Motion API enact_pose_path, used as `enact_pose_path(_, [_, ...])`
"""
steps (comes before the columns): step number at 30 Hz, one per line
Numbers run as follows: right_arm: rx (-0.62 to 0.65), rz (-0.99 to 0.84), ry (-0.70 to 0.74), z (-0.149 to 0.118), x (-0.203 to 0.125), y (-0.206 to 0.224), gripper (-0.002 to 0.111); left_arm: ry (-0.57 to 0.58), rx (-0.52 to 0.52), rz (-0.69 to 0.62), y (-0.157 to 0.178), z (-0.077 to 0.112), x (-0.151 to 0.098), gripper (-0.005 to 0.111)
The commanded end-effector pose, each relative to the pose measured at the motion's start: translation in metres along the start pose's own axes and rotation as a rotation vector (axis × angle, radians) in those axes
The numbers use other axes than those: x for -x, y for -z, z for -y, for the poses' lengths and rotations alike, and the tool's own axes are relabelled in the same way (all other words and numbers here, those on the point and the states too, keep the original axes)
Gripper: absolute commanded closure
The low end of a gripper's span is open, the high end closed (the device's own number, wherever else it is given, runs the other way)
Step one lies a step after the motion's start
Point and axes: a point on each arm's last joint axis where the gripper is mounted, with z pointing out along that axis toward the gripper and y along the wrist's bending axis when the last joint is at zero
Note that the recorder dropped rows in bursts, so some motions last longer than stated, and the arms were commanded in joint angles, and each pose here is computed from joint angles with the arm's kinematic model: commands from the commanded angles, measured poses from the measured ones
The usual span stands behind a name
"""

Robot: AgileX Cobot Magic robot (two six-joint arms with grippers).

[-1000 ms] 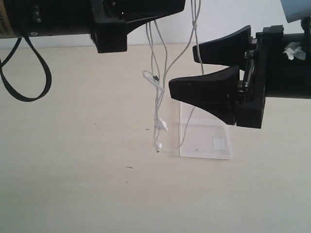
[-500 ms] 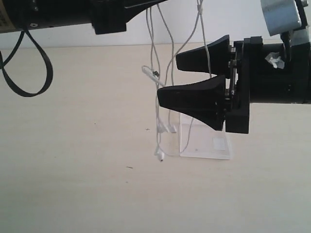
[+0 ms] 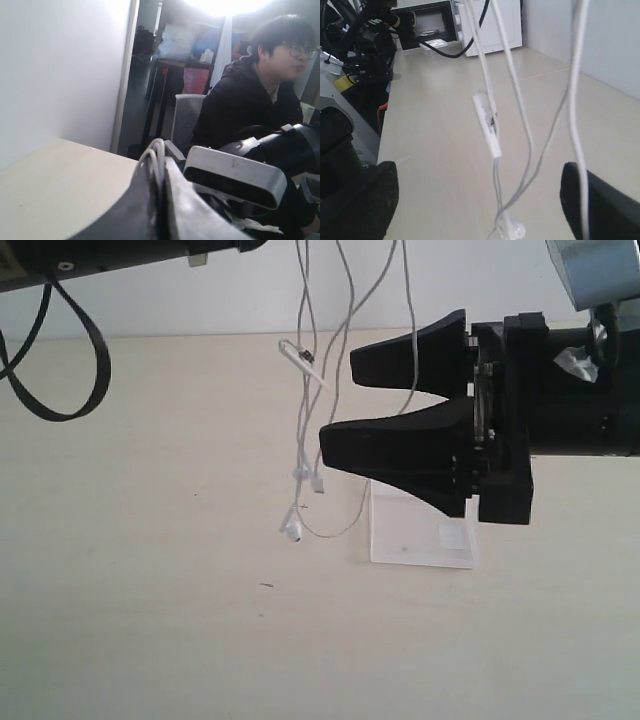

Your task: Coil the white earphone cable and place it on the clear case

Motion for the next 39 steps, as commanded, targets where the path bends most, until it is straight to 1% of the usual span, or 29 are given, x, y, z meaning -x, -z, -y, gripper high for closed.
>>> enact_pose_path(1, [0.018, 0.018, -0.002, -0.001, 0.0, 0.0, 0.025, 0.05, -0.009, 0.033, -0.004, -0.005, -0.004, 0.107])
enact_pose_path(5, [0.018, 0.018, -0.004, -0.001, 0.0, 0.0, 0.027, 0.083, -0.016, 0.028, -0.011, -0.009, -0.013, 0.107])
enact_pose_path(7, [0.016, 0.017, -0.004, -0.001, 0.0, 0.0, 0.028, 0.098, -0.049, 0.035, -0.015, -0.008, -0.016, 0.107])
enact_pose_path(11, [0.008, 0.013, -0.004, 0.0, 0.0, 0.0, 0.031, 0.097, -0.068, 0.039, -0.018, -0.008, -0.02, 0.107])
enact_pose_path(13, [0.008, 0.013, -0.004, 0.0, 0.0, 0.0, 0.033, 0.102, -0.061, 0.047, -0.018, -0.009, -0.02, 0.107])
enact_pose_path(16, [0.008, 0.013, -0.006, 0.0, 0.0, 0.0, 0.039, 0.104, -0.058, 0.065, -0.018, -0.01, -0.019, 0.107])
enact_pose_path(19, [0.008, 0.013, -0.006, 0.0, 0.0, 0.0, 0.05, 0.1, -0.056, 0.069, -0.019, -0.011, -0.019, 0.107])
enact_pose_path(24, [0.01, 0.014, -0.006, -0.001, 0.0, 0.0, 0.08, 0.103, -0.061, 0.067, -0.02, -0.012, -0.021, 0.107])
enact_pose_path(26, [0.01, 0.014, -0.006, -0.001, 0.0, 0.0, 0.084, 0.101, -0.061, 0.067, -0.02, -0.012, -0.021, 0.107])
enact_pose_path(27, [0.011, 0.015, -0.006, -0.001, 0.0, 0.0, 0.083, 0.101, -0.061, 0.067, -0.02, -0.012, -0.021, 0.107])
enact_pose_path(29, [0.011, 0.015, -0.007, -0.001, 0.0, 0.0, 0.076, 0.093, -0.061, 0.067, -0.02, -0.012, -0.021, 0.107])
enact_pose_path(33, [-0.004, 0.007, -0.034, 0.001, -0.001, 0.0, 0.057, 0.081, -0.061, 0.067, -0.02, -0.012, -0.021, 0.107])
enact_pose_path(39, [-0.113, -0.042, -0.091, 0.01, -0.006, 0.0, 0.048, 0.063, -0.055, 0.065, -0.02, -0.012, -0.021, 0.107])
